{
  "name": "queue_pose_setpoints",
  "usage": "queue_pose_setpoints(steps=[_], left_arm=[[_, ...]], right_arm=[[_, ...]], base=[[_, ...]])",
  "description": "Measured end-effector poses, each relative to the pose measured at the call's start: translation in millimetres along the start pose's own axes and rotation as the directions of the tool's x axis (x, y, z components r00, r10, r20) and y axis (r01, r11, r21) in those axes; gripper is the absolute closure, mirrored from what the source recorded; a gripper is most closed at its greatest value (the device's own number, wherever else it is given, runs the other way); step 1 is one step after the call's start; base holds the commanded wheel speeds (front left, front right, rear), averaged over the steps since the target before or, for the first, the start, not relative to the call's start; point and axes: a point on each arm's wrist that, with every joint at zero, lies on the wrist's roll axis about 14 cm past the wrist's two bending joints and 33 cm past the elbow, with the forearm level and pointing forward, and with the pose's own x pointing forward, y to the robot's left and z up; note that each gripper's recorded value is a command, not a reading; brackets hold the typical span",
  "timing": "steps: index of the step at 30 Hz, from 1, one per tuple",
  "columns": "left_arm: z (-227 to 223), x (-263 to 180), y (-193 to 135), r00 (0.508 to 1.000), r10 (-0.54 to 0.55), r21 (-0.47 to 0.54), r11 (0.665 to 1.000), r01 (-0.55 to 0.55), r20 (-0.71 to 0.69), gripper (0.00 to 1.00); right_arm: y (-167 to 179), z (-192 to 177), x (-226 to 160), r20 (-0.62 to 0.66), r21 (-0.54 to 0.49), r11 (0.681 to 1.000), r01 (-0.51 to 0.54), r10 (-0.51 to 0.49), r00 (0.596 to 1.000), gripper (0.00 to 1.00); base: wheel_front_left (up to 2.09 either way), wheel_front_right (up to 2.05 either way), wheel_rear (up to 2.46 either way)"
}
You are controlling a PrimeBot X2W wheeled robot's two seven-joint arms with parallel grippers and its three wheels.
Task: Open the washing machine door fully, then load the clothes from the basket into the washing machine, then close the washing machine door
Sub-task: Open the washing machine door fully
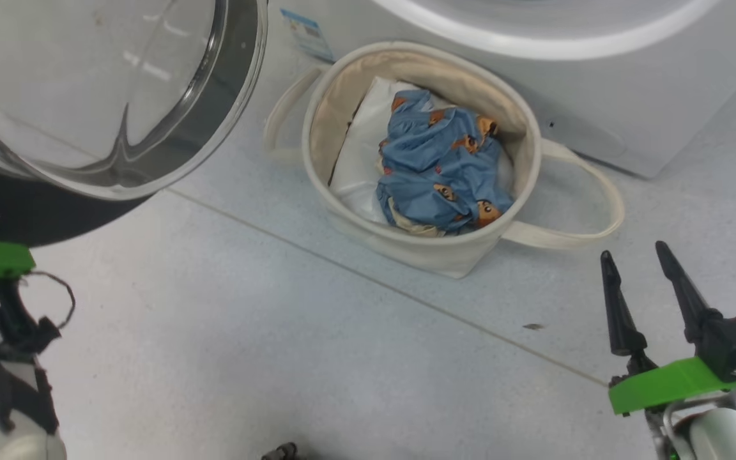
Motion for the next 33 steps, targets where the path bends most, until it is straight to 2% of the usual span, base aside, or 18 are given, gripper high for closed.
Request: queue_pose_setpoints(steps=[7,18,26,31,33], left_arm=[[5,22,-3,0.999,0.029,0.010,1.000,-0.029,0.019,1.00],[-5,17,-2,0.999,0.035,0.025,0.999,-0.035,0.002,1.00],[17,4,-34,0.993,-0.099,0.046,0.994,0.096,0.061,1.00],[17,-28,-55,0.969,-0.241,0.050,0.970,0.238,0.051,1.00],[6,-46,-61,0.958,-0.288,0.014,0.958,0.287,0.017,1.00]], right_arm=[[-7,-20,15,-0.025,-0.003,0.999,-0.045,0.044,0.999,0.00],[0,-29,27,-0.043,-0.006,0.994,-0.106,0.106,0.993,0.00],[17,-4,33,0.011,0.004,0.994,-0.112,0.112,0.994,0.00],[31,32,32,0.097,0.046,0.997,-0.067,0.063,0.993,0.00],[37,46,26,0.126,0.057,0.997,-0.046,0.039,0.991,0.00]], base=[[0.00,0.00,0.00],[0.00,0.00,0.00],[0.00,0.00,0.00],[0.00,0.00,0.00],[0.00,0.00,0.00]])
